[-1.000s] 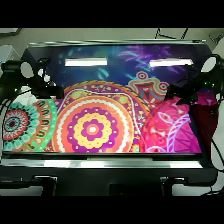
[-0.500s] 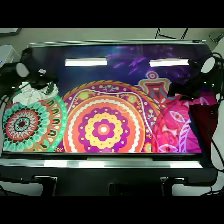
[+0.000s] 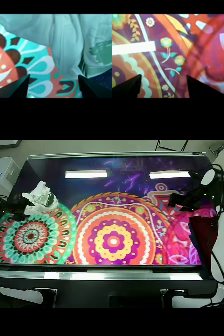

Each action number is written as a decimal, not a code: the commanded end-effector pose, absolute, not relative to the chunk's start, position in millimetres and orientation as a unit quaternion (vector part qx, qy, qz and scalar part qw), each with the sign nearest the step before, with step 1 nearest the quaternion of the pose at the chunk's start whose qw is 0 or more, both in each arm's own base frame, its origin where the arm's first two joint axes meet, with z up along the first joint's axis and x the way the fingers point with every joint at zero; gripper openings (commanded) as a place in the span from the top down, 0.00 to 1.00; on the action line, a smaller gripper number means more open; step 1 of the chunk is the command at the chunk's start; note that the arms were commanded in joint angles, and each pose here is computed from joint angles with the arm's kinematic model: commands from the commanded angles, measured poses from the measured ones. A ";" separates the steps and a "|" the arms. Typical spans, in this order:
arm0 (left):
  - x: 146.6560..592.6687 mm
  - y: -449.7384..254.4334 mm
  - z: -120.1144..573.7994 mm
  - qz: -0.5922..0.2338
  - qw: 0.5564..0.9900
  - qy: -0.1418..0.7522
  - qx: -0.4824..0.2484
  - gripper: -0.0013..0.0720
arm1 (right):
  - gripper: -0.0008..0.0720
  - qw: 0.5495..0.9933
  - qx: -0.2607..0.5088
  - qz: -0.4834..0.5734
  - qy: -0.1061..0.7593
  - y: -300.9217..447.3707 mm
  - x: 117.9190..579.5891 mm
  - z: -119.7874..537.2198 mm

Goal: Fold the clothes and pants, and hang the long-sleeved shirts on hangers.

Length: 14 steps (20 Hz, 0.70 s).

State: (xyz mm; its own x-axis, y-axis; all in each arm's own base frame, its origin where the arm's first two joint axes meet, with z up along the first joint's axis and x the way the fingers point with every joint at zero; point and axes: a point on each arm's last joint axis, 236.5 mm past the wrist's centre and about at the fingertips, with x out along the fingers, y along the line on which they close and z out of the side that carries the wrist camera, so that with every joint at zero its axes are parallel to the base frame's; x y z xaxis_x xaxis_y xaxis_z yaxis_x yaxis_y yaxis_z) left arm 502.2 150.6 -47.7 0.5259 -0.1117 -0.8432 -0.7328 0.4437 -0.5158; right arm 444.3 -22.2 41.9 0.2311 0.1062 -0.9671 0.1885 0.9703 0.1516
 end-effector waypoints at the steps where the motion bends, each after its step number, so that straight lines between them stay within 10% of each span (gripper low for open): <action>1: 540.1 145.6 -64.9 0.181 0.747 0.365 -0.526 0.01 | 0.12 0.776 0.123 -0.023 0.618 -19.5 445.5 42.2; 4: 567.2 128.1 -68.3 0.163 0.776 0.334 -0.510 0.02 | 0.12 0.764 0.134 -0.016 0.631 -12.6 438.1 41.4; 5: 569.9 122.3 -72.7 0.163 0.776 0.334 -0.509 0.16 | 0.12 0.756 0.151 -0.009 0.637 -4.9 434.6 42.0; 7: 568.4 108.5 -81.4 0.161 0.761 0.350 -0.523 0.92 | 0.12 0.742 0.174 0.015 0.648 11.5 427.6 44.5; 14: 557.6 2.6 140.8 -0.050 0.906 0.268 -0.323 0.95 | 0.12 0.761 0.132 0.055 0.633 13.7 423.7 72.8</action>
State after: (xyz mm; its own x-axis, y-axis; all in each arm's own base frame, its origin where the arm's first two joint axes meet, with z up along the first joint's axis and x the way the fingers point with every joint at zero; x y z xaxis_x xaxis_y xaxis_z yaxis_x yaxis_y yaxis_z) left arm 575.2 55.9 39.2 0.7936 -0.1893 -0.5782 -0.3521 0.6321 -0.6903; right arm 423.0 11.2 55.1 0.1625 0.2445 -0.9559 0.1433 0.9527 0.2681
